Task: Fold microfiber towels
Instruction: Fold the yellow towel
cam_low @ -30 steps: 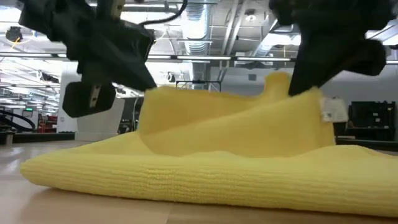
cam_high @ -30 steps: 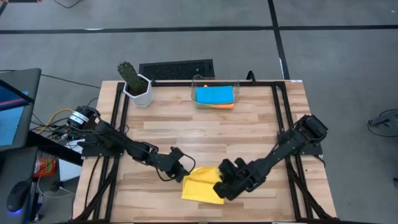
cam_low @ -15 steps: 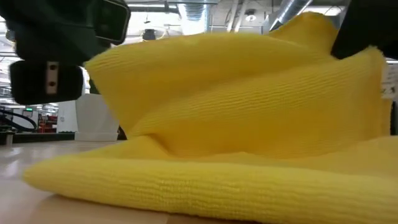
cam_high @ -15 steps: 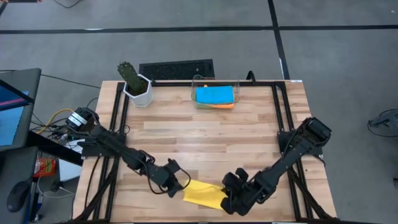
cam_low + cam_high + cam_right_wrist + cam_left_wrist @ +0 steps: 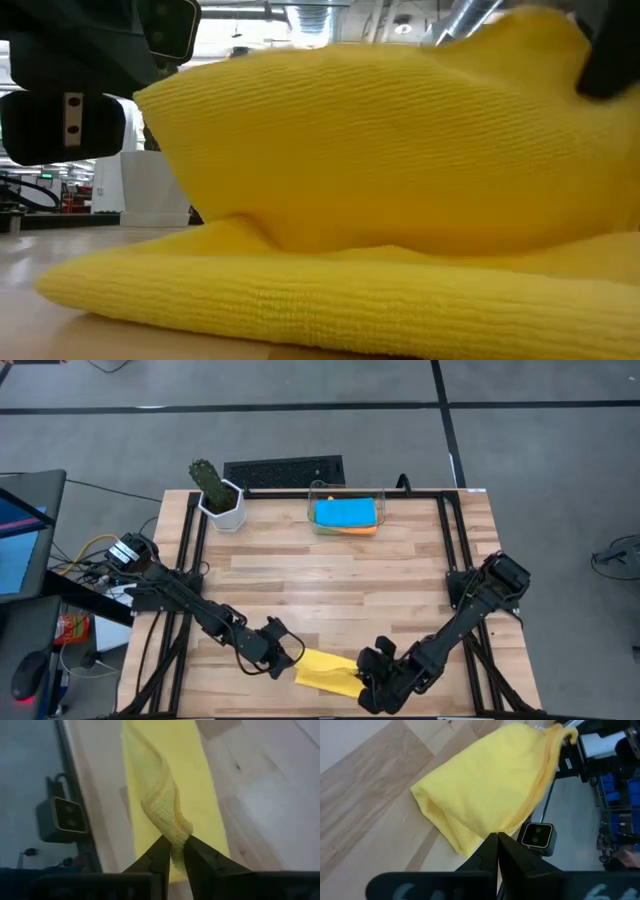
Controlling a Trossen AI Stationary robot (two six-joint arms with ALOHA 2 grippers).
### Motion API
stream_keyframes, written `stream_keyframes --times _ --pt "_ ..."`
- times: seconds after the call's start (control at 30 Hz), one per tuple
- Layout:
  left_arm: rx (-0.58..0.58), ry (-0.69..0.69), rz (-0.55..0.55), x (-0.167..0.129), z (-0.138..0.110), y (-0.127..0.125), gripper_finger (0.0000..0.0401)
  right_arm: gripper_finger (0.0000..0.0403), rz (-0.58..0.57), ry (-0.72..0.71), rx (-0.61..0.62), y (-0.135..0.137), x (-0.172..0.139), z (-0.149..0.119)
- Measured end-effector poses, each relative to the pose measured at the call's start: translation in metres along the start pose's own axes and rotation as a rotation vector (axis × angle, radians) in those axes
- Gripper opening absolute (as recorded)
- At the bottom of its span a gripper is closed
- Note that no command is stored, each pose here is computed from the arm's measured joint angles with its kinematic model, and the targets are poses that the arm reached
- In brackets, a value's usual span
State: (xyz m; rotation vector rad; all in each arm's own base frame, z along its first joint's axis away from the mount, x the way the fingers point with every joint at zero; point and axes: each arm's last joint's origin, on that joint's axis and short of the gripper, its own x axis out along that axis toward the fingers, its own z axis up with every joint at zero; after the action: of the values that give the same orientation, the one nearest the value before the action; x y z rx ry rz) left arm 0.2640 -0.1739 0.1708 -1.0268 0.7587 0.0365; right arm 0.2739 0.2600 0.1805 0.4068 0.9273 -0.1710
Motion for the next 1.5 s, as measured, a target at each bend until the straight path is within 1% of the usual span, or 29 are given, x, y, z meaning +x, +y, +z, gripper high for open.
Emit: stream_keyframes --times 0.17,0.4,0.6,0.8,1.0,1.1,1.3,1.5 --pt "0.0 -0.01 0.002 0.0 0.0 0.0 0.0 0.0107 0.005 -0.003 -0.01 0.001 -0.001 -0.001" --pt "0.003 -0.012 0.0 0.0 0.0 0.0 0.0 0.0165 0.002 0.003 -0.038 0.001 -0.001 -0.001" --pt "0.024 -0.01 -0.044 -0.001 -0.004 -0.005 0.0 0.0202 0.006 0.004 -0.077 0.002 -0.002 -0.003" --pt "0.054 -0.039 -0.112 -0.002 -0.007 -0.013 0.0 0.0211 0.019 0.01 -0.127 0.006 -0.005 -0.01" --pt "0.063 -0.02 -0.121 -0.003 -0.011 -0.014 0.0 0.0208 0.03 0.015 -0.147 0.009 -0.008 -0.016" --pt "0.094 0.004 -0.129 -0.003 -0.014 -0.015 0.0005 0.0208 0.032 0.009 -0.147 0.009 -0.008 -0.016" --pt "0.122 0.011 -0.132 -0.004 -0.017 -0.015 0.0027 0.021 0.079 -0.032 -0.143 0.014 -0.008 -0.011" --pt "0.138 0.012 -0.133 -0.004 -0.018 -0.016 0.0065 0.021 0.106 -0.091 -0.132 0.017 -0.006 -0.003"
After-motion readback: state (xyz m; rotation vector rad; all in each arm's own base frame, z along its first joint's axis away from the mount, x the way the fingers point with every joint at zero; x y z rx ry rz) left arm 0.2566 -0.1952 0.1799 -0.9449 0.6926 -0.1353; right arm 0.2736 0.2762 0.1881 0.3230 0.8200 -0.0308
